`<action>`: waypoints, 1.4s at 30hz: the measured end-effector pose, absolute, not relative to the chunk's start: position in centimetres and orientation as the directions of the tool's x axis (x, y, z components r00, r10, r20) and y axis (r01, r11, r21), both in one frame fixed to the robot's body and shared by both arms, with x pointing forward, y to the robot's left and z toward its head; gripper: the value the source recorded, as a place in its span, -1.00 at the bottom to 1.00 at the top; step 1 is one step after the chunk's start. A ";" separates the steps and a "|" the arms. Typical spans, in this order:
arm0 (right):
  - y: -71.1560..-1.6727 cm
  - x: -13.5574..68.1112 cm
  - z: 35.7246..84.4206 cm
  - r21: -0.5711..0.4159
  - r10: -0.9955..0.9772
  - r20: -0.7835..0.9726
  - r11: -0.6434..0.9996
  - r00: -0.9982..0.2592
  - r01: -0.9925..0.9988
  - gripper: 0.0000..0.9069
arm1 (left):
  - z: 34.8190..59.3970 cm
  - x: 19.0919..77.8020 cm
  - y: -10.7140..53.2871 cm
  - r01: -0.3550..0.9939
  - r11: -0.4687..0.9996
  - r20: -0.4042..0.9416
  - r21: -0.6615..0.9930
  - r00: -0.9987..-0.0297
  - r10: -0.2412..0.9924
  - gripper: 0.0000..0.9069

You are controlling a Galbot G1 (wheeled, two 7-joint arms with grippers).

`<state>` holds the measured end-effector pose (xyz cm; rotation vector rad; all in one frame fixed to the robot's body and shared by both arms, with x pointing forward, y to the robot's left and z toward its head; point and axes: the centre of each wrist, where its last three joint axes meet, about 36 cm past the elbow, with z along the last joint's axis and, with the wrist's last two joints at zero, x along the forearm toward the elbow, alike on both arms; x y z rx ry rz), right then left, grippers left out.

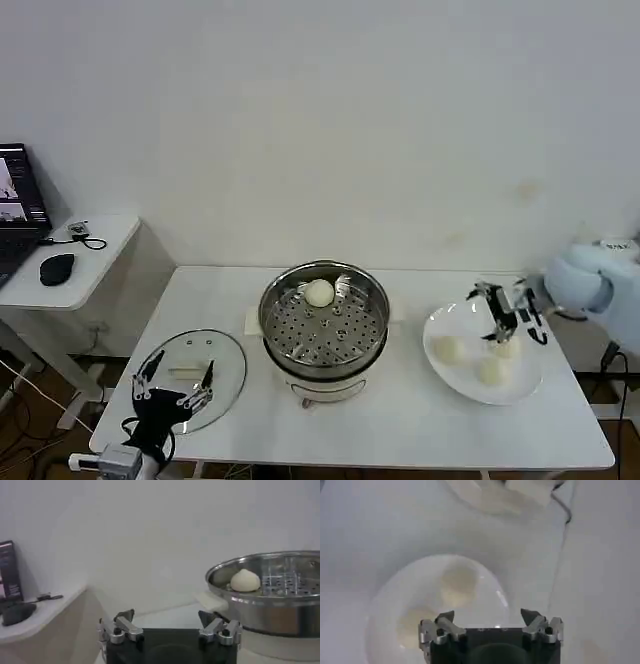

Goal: Take steamed baozi put them in steamer then cover it.

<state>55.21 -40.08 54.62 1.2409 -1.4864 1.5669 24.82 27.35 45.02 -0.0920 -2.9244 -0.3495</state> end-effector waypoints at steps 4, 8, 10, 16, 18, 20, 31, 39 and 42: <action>-40.2 55.5 52.7 -0.339 -0.142 0.936 -0.116 -0.322 -0.934 1.00 | 44.8 24.8 27.4 0.084 0.969 0.207 0.233 -0.978 0.035 1.00; -40.1 56.1 51.1 -0.313 -0.133 0.945 -0.089 -0.300 -0.946 1.00 | 44.5 24.9 27.6 0.078 0.969 0.216 0.236 -0.976 0.026 1.00; -39.9 56.4 50.4 -0.299 -0.132 0.949 -0.080 -0.288 -0.951 1.00 | 44.5 24.9 27.6 0.076 0.969 0.218 0.236 -0.976 0.024 1.00; -39.1 57.9 48.8 -0.283 -0.140 0.952 -0.064 -0.272 -0.957 1.00 | 44.4 24.8 27.8 0.070 0.968 0.223 0.239 -0.975 0.016 1.00; -38.7 58.5 48.4 -0.276 -0.142 0.954 -0.058 -0.266 -0.959 1.00 | 44.3 24.9 27.9 0.069 0.968 0.225 0.240 -0.974 0.014 1.00; -38.2 59.0 47.9 -0.269 -0.142 0.955 -0.058 -0.258 -0.962 1.00 | 44.2 24.9 28.0 0.067 0.968 0.226 0.242 -0.974 0.011 1.00; -36.5 61.1 45.9 -0.235 -0.123 0.966 -0.055 -0.227 -0.970 1.00 | 44.0 24.8 28.4 0.058 0.967 0.232 0.248 -0.973 -0.001 1.00; -35.7 62.0 44.8 -0.216 -0.115 0.971 -0.054 -0.209 -0.975 0.69 | 44.0 24.8 28.3 0.060 0.967 0.234 0.246 -0.972 0.000 1.00; -35.4 62.1 44.6 -0.211 -0.109 0.973 -0.055 -0.204 -0.976 0.53 | 44.0 24.8 28.3 0.061 0.967 0.233 0.248 -0.972 0.001 1.00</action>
